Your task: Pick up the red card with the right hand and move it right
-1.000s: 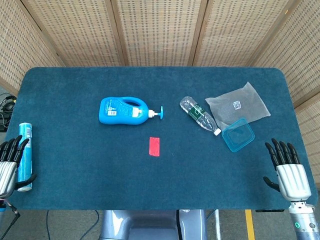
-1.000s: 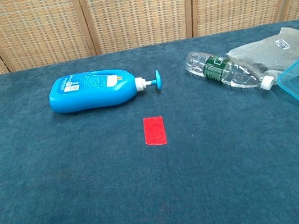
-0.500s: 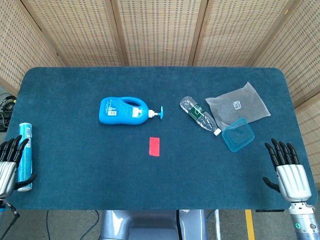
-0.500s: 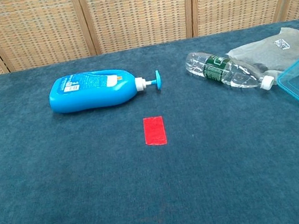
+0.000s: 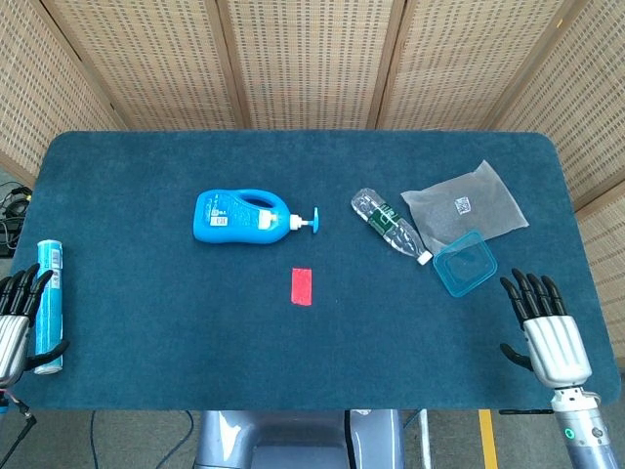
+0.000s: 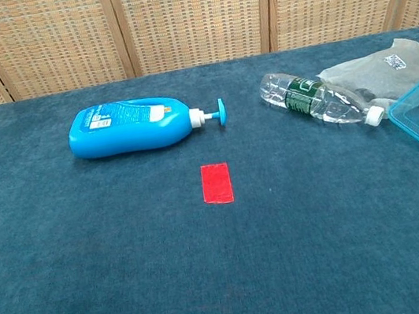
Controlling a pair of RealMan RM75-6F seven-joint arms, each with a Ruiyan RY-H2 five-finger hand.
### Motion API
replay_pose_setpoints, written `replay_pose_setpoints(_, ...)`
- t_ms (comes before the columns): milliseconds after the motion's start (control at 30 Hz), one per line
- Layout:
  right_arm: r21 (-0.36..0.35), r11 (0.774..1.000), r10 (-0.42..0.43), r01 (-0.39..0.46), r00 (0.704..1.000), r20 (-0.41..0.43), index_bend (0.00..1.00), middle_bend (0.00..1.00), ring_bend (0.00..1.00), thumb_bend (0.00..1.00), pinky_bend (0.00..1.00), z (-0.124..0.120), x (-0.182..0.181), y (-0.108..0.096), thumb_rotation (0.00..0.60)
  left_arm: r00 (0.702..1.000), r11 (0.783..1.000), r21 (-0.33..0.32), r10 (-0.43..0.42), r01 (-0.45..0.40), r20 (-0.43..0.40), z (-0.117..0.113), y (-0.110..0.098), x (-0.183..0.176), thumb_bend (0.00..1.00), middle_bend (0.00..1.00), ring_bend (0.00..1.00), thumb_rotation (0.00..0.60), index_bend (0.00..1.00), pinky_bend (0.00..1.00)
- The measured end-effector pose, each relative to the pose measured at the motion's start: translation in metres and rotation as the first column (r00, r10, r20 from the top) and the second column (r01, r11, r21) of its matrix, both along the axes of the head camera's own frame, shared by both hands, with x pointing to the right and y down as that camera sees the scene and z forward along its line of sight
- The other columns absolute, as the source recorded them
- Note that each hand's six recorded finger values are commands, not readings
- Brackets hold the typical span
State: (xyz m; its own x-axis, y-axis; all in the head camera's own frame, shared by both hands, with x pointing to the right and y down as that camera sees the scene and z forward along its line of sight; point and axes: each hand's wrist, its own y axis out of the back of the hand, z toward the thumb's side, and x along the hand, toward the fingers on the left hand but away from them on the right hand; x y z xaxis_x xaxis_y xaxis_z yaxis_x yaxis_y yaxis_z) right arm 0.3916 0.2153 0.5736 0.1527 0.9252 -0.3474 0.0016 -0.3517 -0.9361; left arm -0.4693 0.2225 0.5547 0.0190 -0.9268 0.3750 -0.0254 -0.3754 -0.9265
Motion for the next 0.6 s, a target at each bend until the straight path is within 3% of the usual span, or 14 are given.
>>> replay_pose_setpoints(367, -0.016, 0.991, -0.131, 0.134, 0.983, 0.125, 0.00, 0.00, 0.00, 0.08, 0.00, 0.026, -0.083, -0.036, 0.600, 1.000, 1.000, -0.001, -0.007, 0.007, 0.005, 0.002, -0.002, -0.002, 0.13, 0.00, 0.00, 0.600, 0.00, 0.04)
replay_pose_setpoints(600, -0.060, 0.984, -0.151, 0.166, 0.969, 0.197, 0.00, 0.00, 0.00, 0.08, 0.00, 0.043, -0.130, -0.039, 0.600, 1.000, 1.000, -0.005, -0.016, 0.016, 0.001, 0.003, -0.003, -0.005, 0.13, 0.00, 0.00, 0.600, 0.00, 0.04)
